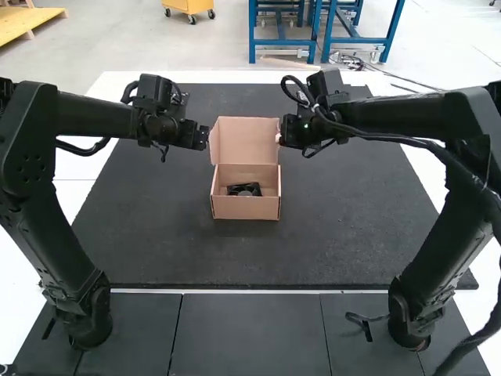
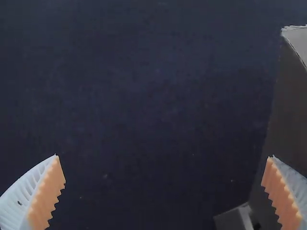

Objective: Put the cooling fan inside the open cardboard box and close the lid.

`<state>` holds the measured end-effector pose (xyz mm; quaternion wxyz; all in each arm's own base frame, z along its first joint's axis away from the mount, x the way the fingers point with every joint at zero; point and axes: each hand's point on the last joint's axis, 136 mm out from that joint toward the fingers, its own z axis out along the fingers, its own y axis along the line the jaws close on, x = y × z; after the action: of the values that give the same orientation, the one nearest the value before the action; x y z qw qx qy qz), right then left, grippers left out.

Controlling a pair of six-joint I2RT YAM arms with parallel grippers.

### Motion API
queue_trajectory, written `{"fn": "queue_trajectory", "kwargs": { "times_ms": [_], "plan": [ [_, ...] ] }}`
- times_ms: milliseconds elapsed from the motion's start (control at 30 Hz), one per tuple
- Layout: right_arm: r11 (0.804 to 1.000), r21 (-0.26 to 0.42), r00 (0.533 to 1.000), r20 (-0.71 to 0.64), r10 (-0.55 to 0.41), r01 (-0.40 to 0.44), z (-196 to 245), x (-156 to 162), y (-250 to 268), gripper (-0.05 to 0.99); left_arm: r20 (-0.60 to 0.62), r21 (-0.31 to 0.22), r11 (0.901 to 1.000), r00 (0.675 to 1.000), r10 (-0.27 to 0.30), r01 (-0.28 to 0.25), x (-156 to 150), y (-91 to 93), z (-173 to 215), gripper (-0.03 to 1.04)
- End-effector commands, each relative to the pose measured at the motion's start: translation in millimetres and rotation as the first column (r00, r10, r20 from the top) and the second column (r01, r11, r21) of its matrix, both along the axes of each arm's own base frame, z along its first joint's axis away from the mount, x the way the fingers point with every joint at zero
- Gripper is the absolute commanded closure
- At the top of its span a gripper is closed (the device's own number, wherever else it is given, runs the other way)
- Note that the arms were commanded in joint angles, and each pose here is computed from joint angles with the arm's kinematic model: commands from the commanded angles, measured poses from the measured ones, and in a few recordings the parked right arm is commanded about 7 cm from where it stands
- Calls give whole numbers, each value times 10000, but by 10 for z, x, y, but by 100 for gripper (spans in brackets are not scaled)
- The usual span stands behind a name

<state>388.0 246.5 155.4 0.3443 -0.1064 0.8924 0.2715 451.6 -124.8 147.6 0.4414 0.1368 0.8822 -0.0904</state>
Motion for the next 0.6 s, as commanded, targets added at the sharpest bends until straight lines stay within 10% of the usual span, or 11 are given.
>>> {"fn": "queue_trajectory", "kwargs": {
  "times_ms": [0,567],
  "plan": [
    [9996,-217,9996,-225,163,-168,-143,-137,7,95,660,-202,9993,9973,-312,326,-44,-121,294,4],
    [9982,25,9980,212,592,-592,-288,-364,108,95,92,-155,9991,9991,-404,406,-193,-163,204,4]
  ]
}}
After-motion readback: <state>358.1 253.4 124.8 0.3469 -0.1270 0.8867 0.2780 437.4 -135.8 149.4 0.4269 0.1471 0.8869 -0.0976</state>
